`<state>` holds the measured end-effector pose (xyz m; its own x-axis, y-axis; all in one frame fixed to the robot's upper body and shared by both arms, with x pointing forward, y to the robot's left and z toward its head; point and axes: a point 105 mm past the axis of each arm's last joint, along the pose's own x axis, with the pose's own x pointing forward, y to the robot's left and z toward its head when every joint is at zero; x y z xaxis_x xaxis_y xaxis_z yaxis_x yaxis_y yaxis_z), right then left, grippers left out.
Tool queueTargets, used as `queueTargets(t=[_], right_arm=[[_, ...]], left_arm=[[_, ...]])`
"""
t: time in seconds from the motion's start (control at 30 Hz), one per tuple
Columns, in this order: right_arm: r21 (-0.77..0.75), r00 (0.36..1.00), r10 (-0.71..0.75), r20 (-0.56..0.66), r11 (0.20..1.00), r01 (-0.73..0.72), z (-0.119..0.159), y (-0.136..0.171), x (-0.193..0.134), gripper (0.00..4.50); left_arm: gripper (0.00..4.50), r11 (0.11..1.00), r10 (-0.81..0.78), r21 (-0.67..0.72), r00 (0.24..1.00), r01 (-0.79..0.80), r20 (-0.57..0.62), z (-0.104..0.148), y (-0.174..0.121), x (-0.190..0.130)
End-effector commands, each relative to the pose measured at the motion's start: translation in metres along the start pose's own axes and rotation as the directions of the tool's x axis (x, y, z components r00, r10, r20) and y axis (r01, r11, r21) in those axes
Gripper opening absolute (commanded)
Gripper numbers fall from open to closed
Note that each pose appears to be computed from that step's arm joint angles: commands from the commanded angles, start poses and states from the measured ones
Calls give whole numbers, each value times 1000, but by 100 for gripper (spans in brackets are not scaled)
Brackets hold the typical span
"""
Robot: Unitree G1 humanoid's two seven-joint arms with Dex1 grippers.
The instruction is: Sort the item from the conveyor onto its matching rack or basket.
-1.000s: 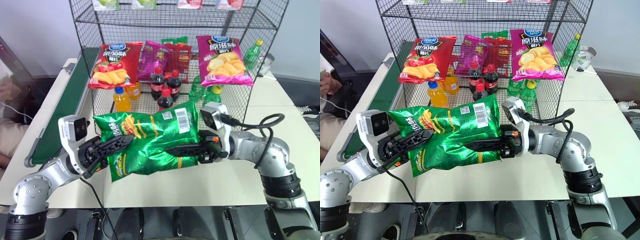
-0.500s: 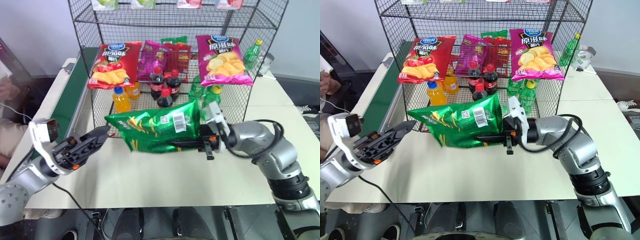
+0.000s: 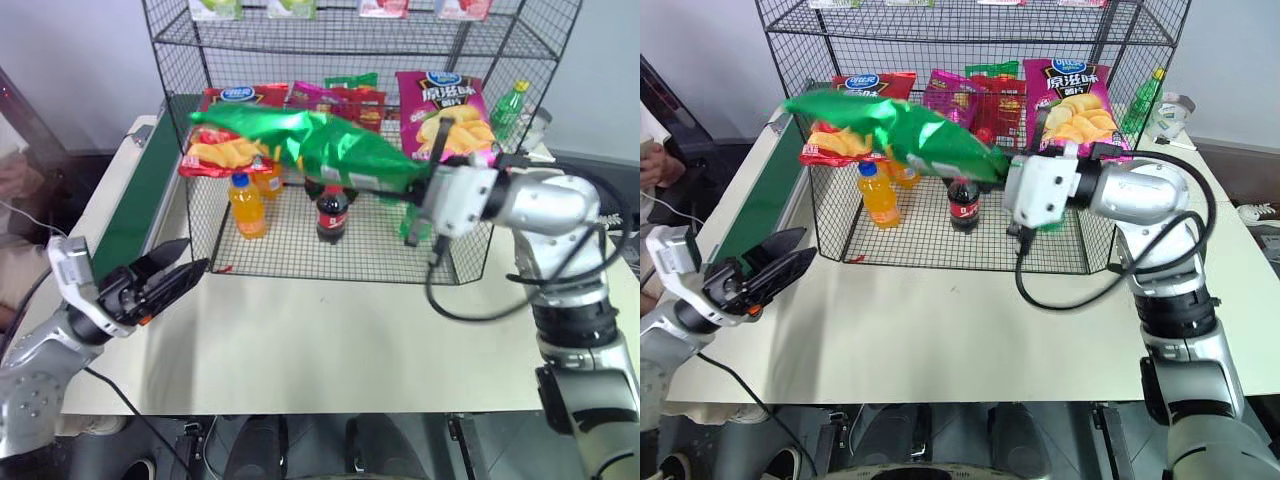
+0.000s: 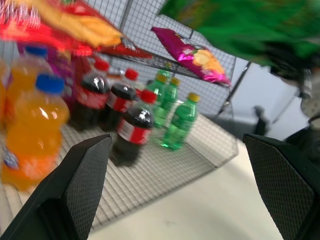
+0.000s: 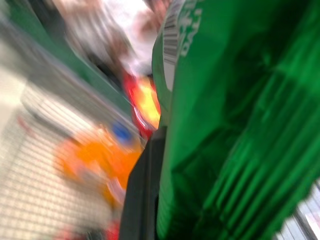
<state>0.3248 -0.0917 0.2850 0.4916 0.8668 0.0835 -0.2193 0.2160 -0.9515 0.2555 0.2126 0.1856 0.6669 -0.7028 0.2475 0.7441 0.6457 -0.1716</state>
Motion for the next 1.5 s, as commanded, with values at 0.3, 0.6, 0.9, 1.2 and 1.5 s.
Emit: queueTargets(t=[0.3,0.6,0.9,1.2,1.5], right_arm=[[-404,948,-154,-280,914,29,-49,-24,25,0],[-319,878,-219,-426,944,81,-72,-21,40,0],[-270,821,-251,-513,955,123,-89,-21,45,0],[-237,826,-248,-507,961,142,-92,-16,54,0],[-179,877,-226,-424,970,164,-71,-12,65,346]], left_arm=[[448,984,32,176,998,-40,51,3,-9,22],[448,960,96,254,992,-114,80,-3,-4,25],[448,959,93,260,992,-111,81,-8,-6,26],[448,959,87,265,993,-104,76,-11,-9,27],[450,957,89,273,994,-102,59,-16,-9,26]])
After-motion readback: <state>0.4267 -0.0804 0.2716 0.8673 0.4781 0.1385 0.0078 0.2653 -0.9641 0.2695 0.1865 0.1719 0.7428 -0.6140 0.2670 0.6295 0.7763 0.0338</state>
